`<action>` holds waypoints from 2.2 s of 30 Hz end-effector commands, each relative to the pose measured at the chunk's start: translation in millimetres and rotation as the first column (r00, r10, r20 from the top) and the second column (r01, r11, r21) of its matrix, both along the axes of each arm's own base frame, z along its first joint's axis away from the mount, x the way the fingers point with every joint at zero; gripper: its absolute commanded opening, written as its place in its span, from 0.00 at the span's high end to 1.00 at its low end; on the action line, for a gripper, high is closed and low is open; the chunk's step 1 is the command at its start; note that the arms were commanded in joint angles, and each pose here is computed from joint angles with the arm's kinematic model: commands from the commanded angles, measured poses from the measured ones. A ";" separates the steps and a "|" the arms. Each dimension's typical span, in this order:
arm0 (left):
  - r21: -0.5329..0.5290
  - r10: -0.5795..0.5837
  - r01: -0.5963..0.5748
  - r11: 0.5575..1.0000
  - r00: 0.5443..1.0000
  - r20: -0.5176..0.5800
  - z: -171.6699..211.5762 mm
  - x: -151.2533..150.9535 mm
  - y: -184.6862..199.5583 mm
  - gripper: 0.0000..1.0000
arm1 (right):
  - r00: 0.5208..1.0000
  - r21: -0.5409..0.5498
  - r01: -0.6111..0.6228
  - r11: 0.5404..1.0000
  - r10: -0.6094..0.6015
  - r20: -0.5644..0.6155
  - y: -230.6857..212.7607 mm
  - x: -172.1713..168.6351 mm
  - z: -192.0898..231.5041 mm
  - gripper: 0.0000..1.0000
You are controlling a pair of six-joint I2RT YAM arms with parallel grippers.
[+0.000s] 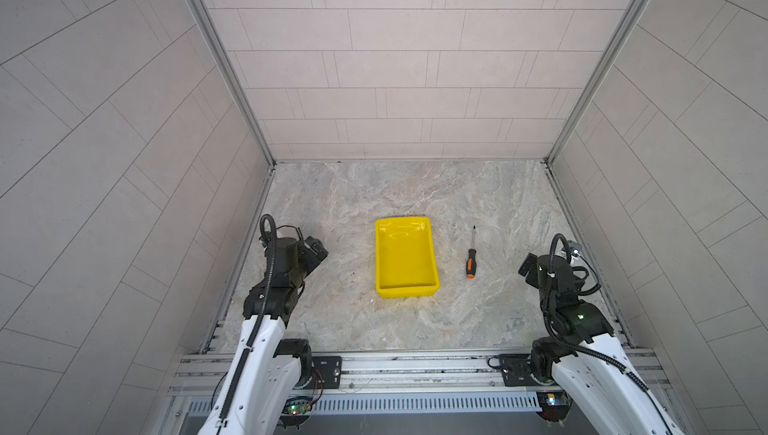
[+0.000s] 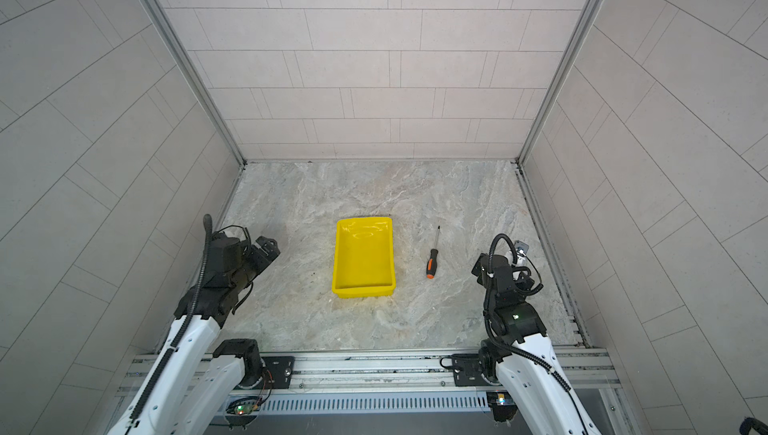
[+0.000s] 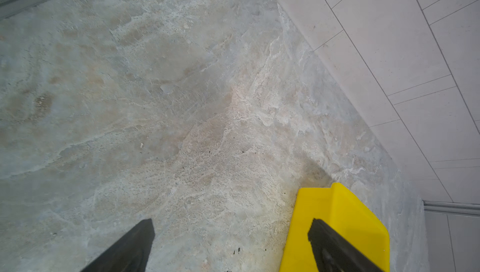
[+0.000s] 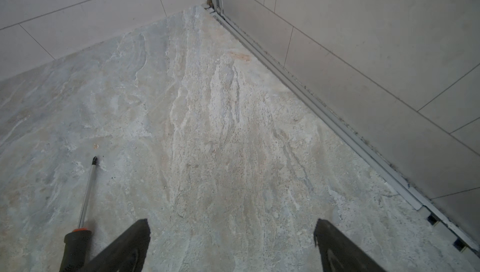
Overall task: Put the screwdriver in the bin
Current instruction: 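Move the right gripper over the black-and-orange screwdriver handle and lower it, then close the right gripper on the screwdriver handle and lift it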
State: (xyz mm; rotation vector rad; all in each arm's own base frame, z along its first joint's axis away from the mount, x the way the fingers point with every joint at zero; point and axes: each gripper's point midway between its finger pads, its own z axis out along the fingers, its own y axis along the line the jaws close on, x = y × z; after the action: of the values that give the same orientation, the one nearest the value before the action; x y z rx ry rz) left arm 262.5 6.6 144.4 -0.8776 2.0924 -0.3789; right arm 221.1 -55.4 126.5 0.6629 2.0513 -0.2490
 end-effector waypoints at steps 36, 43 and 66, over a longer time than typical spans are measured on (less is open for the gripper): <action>0.377 -0.165 0.185 0.908 0.983 -0.086 -29.9 -38.8 -15.4 0.00 | 0.771 0.397 -0.292 0.870 0.460 -0.441 146.9 46.5 -58.3 0.01; 0.377 -0.161 0.182 0.908 0.983 -0.086 -29.5 -39.7 -14.5 0.00 | 0.719 0.491 -0.221 0.842 0.481 -0.502 168.2 52.3 -69.3 0.02; 0.376 -0.182 0.200 0.905 0.980 -0.082 -30.2 -35.9 -18.6 0.00 | 0.705 0.499 -0.190 0.846 0.471 -0.530 182.0 62.8 -94.8 0.59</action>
State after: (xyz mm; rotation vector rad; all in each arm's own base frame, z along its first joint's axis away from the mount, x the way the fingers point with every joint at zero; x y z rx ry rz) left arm 226.8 -10.9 117.2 -0.4737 2.1937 -0.0479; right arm 280.5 124.7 32.0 0.4452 2.8961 0.2477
